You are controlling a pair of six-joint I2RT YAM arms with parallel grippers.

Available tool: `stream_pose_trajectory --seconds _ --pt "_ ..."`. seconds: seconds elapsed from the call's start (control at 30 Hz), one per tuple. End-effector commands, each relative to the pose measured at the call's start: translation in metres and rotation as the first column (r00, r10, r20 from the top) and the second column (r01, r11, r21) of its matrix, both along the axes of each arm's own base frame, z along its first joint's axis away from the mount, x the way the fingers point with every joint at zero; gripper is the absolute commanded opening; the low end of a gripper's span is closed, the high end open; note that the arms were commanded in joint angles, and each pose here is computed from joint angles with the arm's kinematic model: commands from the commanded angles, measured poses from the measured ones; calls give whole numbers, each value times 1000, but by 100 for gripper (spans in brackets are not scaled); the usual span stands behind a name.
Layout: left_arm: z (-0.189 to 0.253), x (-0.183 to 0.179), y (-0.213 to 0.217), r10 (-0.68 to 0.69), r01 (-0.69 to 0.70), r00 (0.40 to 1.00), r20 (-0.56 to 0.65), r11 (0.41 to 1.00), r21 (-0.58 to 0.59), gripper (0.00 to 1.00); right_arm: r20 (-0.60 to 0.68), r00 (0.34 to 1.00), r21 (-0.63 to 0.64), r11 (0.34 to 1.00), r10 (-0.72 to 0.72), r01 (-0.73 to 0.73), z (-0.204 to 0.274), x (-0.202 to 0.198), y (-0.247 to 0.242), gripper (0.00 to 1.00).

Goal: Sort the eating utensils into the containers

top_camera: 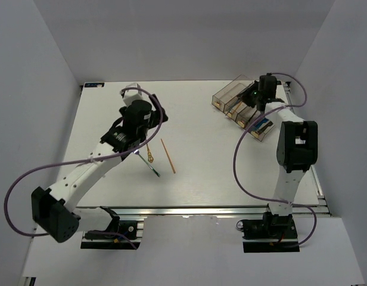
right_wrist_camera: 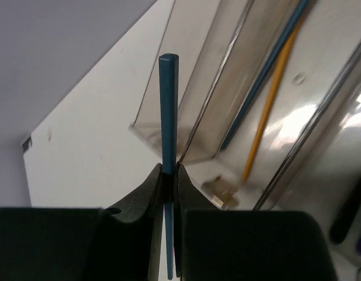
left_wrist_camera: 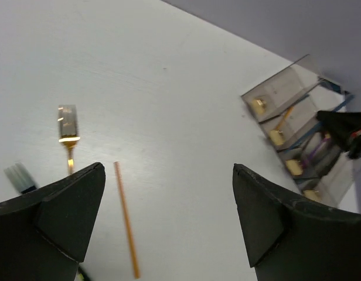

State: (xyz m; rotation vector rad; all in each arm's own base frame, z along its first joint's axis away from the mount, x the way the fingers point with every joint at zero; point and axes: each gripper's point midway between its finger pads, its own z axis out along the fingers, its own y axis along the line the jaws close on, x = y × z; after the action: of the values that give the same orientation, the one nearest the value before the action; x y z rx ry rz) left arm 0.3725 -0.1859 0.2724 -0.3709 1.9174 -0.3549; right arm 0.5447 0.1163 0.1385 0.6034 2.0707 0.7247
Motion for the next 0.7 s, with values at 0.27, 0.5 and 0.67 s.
stream_pose_trajectory --seconds 0.27,0.5,0.67 --pt "-97 -68 48 -2 61 966 -259 973 221 98 -28 986 -101 982 -163 159 -2 90 -68 0" --pt "-101 -68 42 -21 70 966 -256 980 185 98 -32 988 -97 985 -149 146 -14 97 -65 7" --pt "-99 -64 37 -7 48 966 -259 987 152 98 -22 986 -101 981 -167 164 -13 84 -68 48"
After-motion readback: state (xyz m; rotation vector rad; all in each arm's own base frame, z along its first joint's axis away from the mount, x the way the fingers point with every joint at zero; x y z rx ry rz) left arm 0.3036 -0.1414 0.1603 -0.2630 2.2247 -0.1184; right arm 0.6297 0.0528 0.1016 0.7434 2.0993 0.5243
